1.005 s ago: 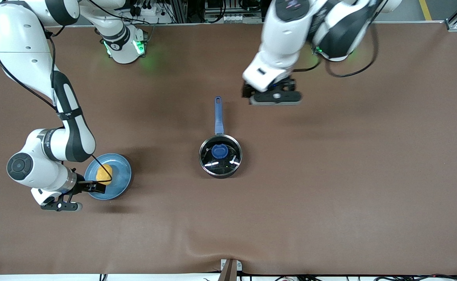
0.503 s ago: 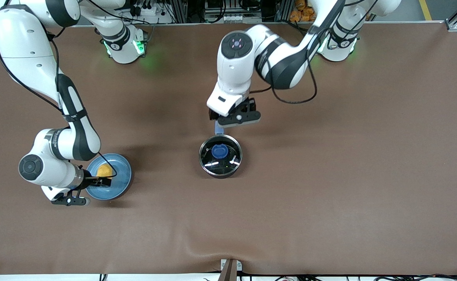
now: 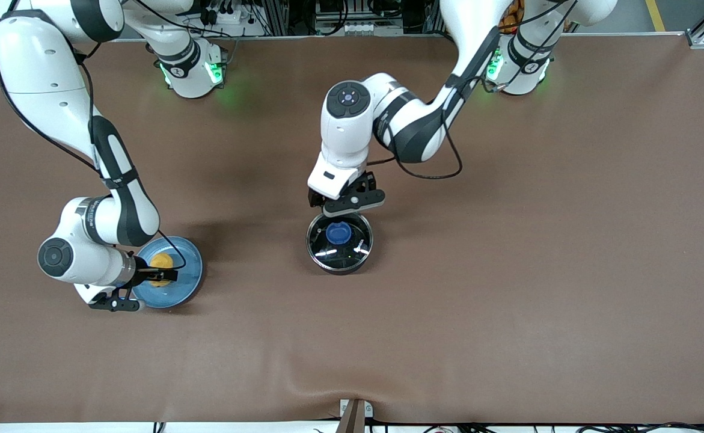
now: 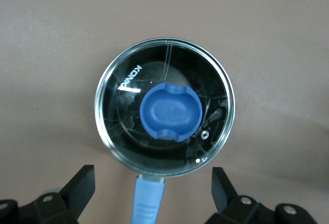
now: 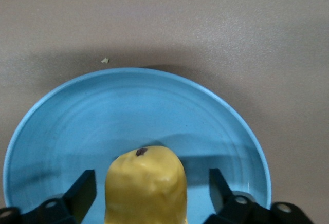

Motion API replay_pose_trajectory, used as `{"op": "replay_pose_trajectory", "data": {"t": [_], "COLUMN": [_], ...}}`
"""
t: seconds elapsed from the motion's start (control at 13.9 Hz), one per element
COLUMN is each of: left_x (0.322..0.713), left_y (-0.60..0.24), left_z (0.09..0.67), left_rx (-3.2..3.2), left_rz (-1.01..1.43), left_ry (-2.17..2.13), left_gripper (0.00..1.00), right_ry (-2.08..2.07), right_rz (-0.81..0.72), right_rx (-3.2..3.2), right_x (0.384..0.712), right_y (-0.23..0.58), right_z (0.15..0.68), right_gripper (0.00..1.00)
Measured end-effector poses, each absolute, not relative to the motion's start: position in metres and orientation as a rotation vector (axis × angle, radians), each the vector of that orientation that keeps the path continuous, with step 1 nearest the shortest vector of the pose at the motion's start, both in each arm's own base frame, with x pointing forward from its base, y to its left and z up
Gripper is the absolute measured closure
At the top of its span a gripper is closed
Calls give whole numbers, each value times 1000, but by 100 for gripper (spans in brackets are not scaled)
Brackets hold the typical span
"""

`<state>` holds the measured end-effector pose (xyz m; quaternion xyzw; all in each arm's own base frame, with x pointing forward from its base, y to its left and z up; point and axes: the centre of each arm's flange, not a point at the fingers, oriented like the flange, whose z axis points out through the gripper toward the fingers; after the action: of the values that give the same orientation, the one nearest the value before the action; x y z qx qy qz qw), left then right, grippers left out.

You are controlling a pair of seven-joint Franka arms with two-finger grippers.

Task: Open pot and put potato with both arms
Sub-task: 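Grasp the potato with the right gripper while the left gripper grasps the knob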

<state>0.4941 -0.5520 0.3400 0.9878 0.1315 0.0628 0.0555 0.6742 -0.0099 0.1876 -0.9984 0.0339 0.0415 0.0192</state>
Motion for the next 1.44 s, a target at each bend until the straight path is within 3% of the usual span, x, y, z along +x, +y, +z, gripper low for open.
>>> {"op": "replay_pose_trajectory", "data": {"t": [0.22,0.29,0.57,1.08,1.44], "left_x": [496,498,505,517,516], "left_y": [-558,-558,-555,-550,-555], "left_z": [319,316,301,286,284], "left_rx": [2988,2985,2983,2962,2941], "left_rz": [217,226,255,308,347], "left_ry": [389,390,400,410,393], "left_gripper": [0,0,0,0,0], "right_ry": [95,90,80,36,11], "right_rz": [127,123,90,-44,-89], "right_rx": [-3098,-3098,-3099,-3090,-3074], "right_x": [675,675,679,693,693], "right_y": [-5,-3,1,19,36], "right_z": [188,190,201,302,325], "right_gripper": [41,43,44,44,44]}}
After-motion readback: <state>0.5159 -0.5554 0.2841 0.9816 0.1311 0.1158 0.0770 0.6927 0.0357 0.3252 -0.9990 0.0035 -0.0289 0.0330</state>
